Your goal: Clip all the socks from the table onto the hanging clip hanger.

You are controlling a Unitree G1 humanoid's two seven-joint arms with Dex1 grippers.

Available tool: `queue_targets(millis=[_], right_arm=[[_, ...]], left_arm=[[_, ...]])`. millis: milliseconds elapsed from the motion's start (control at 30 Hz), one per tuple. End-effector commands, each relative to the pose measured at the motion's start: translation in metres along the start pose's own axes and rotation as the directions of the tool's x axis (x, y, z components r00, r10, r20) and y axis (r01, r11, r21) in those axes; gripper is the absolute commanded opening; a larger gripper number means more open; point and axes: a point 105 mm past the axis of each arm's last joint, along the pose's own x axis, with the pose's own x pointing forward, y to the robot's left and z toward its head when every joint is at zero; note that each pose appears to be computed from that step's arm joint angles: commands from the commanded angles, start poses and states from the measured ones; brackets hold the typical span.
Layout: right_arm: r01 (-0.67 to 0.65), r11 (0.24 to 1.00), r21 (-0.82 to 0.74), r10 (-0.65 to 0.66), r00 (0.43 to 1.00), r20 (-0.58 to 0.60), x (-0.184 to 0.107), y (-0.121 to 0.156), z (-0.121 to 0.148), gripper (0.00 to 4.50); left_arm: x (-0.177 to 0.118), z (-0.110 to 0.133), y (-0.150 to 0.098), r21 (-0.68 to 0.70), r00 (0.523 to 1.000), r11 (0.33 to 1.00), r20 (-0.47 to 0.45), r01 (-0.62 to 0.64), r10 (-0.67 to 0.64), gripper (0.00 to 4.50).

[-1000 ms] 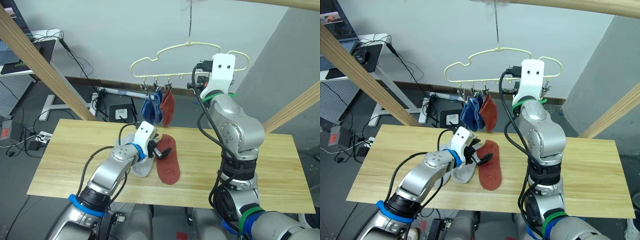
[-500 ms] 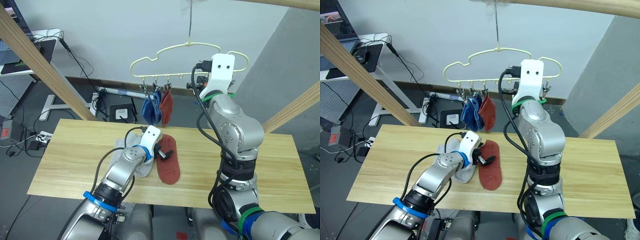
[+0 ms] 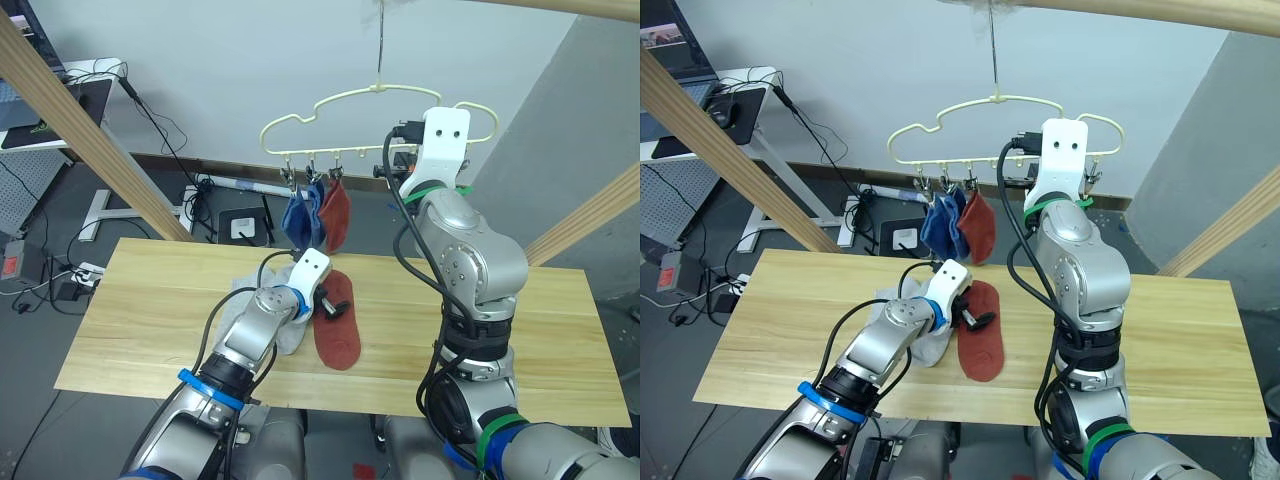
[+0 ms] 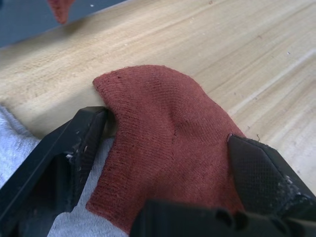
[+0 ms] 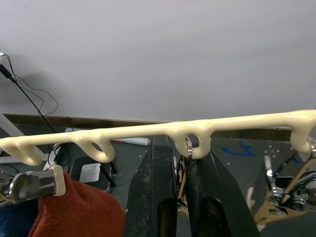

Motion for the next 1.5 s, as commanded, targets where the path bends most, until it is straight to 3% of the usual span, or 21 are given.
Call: queue_targets(millis=[33, 67, 167, 500, 600, 767, 967, 1167, 1500], right_arm=[[-0.01, 1.0, 0.0, 0.01, 0.997, 0.081, -0.007, 0.004, 0.019, 0.0], [-0.011, 1.0, 0.0, 0.011, 0.997, 0.081, -0.007, 0.004, 0.019, 0.0], [-0.011, 1.0, 0.0, 0.011, 0.997, 0.081, -0.006, 0.004, 0.019, 0.0], [-0.01, 1.0, 0.0, 0.01, 0.997, 0.082, -0.007, 0.004, 0.019, 0.0], [-0.011, 1.0, 0.001, 0.011, 0.997, 0.08, -0.007, 0.004, 0.019, 0.0], [-0.011, 1.0, 0.002, 0.01, 0.997, 0.076, -0.007, 0.004, 0.018, 0.0], [-0.009, 1.0, 0.003, 0.009, 0.997, 0.074, -0.007, 0.004, 0.017, 0.0], [-0.011, 1.0, 0.005, 0.011, 0.997, 0.073, -0.007, 0.004, 0.017, 0.0], [-0.029, 0.999, 0.019, 0.028, 0.998, 0.064, -0.007, 0.006, 0.017, 0.0]], left_arm=[[0.002, -0.005, -0.012, 0.013, 0.998, 0.999, -0.037, 0.048, -0.048, 4.45], [0.002, -0.006, -0.012, 0.011, 0.998, 0.999, -0.042, 0.052, -0.052, 4.45], [0.002, -0.006, -0.012, 0.018, 0.998, 0.999, -0.041, 0.05, -0.049, 3.86], [0.002, -0.006, -0.01, 0.051, 0.998, 0.998, -0.041, 0.045, -0.043, 0.75], [0.002, -0.005, -0.01, 0.061, 0.998, 0.997, -0.033, 0.049, -0.047, 0.05], [0.001, 0.001, -0.007, 0.097, 0.999, 0.995, 0.004, 0.038, -0.038, 0.05], [-0.013, 0.031, -0.002, 0.095, 0.984, 0.995, 0.173, 0.028, -0.044, 0.05], [-0.039, 0.064, -0.01, 0.062, 0.936, 0.995, 0.338, 0.083, -0.099, 0.05], [-0.069, 0.1, -0.002, -0.056, 0.874, 0.988, 0.476, 0.141, -0.098, 0.05]])
